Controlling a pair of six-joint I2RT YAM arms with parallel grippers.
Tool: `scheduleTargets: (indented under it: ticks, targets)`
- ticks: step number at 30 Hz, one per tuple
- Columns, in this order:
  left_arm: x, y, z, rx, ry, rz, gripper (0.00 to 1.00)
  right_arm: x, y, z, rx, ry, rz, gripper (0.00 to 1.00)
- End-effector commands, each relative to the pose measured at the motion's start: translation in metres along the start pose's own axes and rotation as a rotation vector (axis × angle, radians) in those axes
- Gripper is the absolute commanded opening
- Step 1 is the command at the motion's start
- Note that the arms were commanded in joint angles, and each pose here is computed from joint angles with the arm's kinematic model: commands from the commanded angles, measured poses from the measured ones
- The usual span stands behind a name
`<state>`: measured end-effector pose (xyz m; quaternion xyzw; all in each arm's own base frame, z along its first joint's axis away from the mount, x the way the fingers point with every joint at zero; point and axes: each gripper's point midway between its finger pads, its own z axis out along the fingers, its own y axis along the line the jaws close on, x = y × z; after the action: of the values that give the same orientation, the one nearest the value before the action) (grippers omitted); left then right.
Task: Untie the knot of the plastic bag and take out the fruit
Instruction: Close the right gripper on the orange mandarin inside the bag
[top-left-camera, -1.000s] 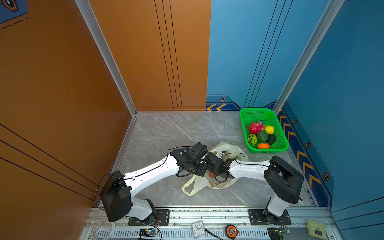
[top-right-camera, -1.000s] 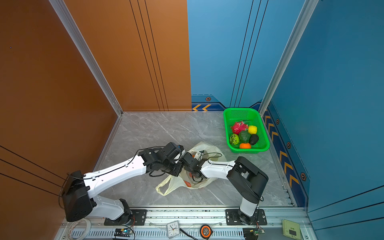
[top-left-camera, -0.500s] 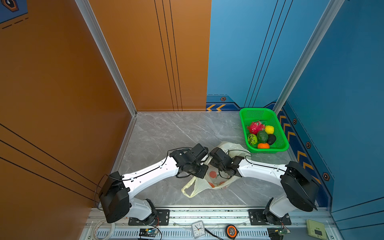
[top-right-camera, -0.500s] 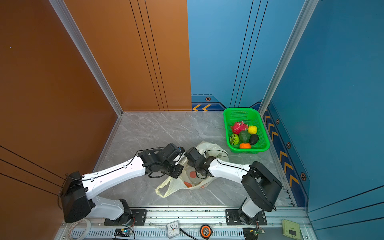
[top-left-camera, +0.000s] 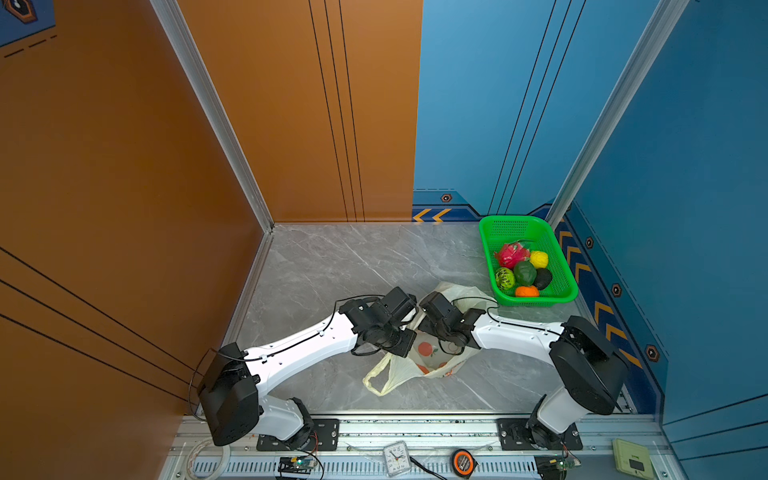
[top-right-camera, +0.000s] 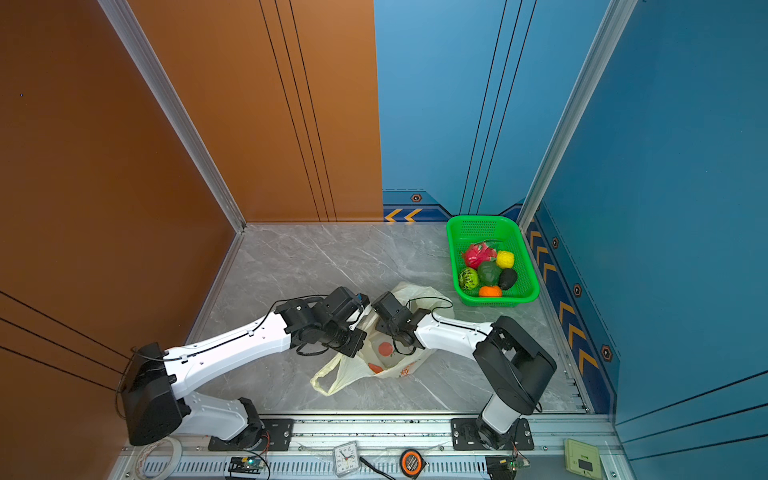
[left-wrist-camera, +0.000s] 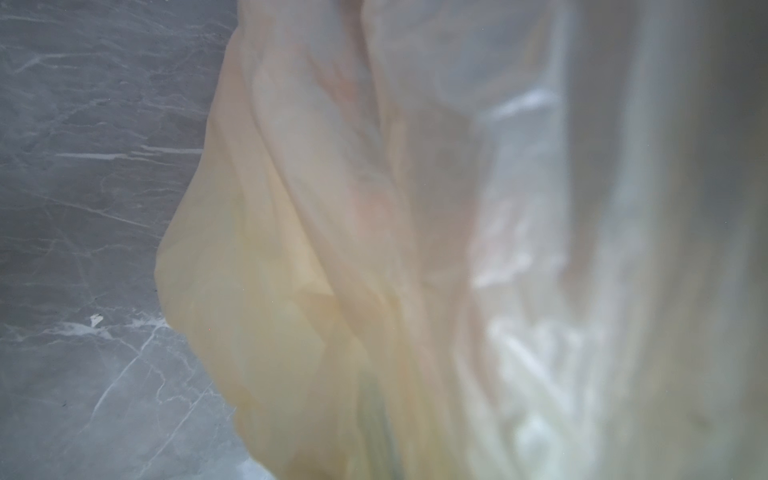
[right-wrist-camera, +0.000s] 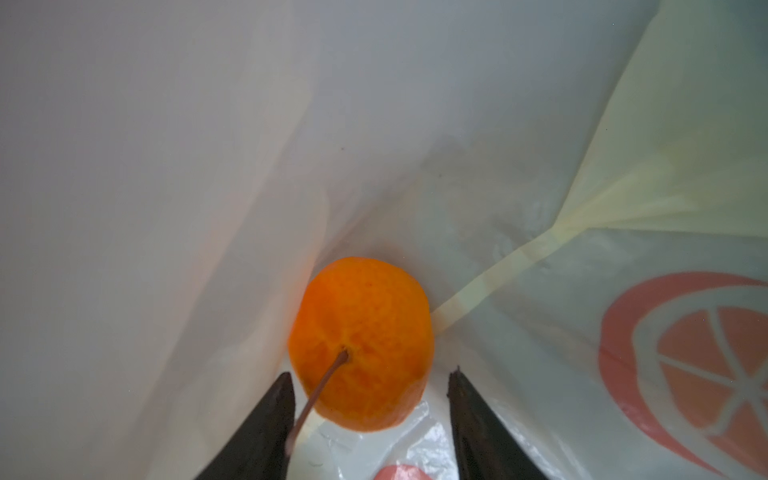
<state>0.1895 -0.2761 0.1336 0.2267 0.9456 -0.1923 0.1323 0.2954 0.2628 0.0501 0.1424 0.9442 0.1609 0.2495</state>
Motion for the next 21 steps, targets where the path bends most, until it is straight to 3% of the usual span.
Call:
scheduleTargets:
  ticks: [1,7,12,16,21]
  targets:
    - [0.001,-0.004,-0.005,0.019,0.012,0.018,0.0,-0.007,0.008,0.007,0.002,0.005,-0.043,0.61]
    - [0.004,-0.005,-0.004,0.027,0.021,0.02,0.0,-0.013,0.023,0.019,-0.01,0.008,-0.071,0.73]
    - [0.006,-0.005,-0.003,0.033,0.025,0.017,0.0,-0.009,0.028,0.034,0.0,0.033,-0.072,0.75]
    - [0.006,-0.004,-0.004,0.029,0.023,0.016,0.0,-0.003,0.031,0.039,0.001,0.047,-0.078,0.71]
    - [0.006,0.001,-0.003,0.013,0.018,0.01,0.0,0.0,0.032,0.034,-0.006,0.044,-0.079,0.57]
